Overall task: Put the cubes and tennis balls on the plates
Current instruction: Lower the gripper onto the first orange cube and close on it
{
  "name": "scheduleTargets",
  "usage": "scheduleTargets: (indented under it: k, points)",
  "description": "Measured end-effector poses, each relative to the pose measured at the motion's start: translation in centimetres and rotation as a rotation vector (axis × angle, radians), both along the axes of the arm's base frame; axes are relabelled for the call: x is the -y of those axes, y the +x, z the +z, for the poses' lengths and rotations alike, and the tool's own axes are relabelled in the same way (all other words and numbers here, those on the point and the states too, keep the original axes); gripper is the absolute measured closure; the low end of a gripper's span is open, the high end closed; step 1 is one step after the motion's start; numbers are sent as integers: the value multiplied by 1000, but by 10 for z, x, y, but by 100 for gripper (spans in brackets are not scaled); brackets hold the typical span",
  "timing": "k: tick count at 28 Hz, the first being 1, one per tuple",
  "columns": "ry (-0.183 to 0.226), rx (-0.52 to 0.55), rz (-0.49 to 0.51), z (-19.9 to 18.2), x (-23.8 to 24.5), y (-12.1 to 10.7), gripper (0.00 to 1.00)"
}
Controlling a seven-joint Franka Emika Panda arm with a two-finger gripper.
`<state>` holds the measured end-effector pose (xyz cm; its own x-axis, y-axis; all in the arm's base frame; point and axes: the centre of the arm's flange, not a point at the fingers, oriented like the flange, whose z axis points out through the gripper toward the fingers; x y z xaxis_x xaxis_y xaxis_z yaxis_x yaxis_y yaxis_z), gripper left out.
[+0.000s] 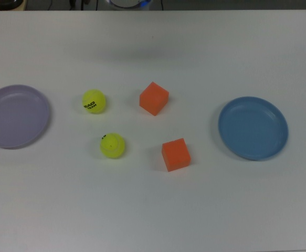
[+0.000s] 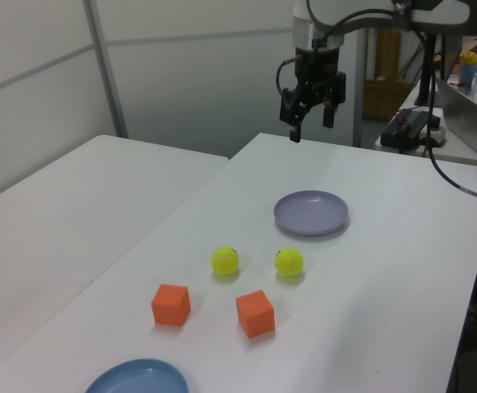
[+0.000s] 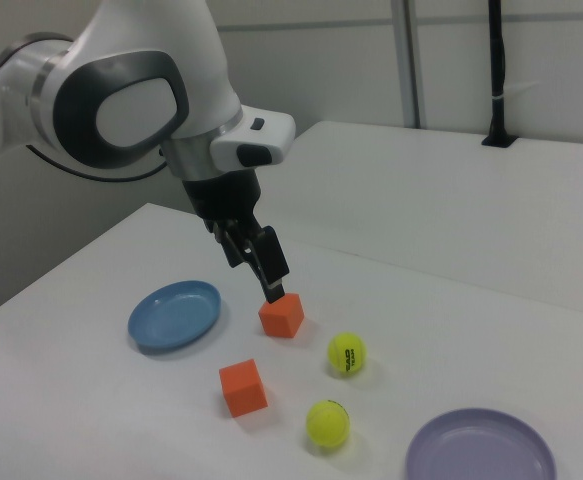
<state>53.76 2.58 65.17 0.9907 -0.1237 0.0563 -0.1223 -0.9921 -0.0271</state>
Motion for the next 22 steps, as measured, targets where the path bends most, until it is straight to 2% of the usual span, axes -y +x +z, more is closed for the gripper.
scheduleTargets:
  k: [2, 4, 6, 12, 16, 22]
  points:
    - [11, -7, -1, -5, -3, 3, 0]
    - [57, 2, -28, -15, -20, 7, 0]
    - [80, 5, -62, -39, -50, 14, 0]
    - [105, -15, -152, -105, -129, 28, 0]
    - [121, -19, -187, -133, -156, 38, 0]
    - [111, -15, -245, -176, -186, 46, 0]
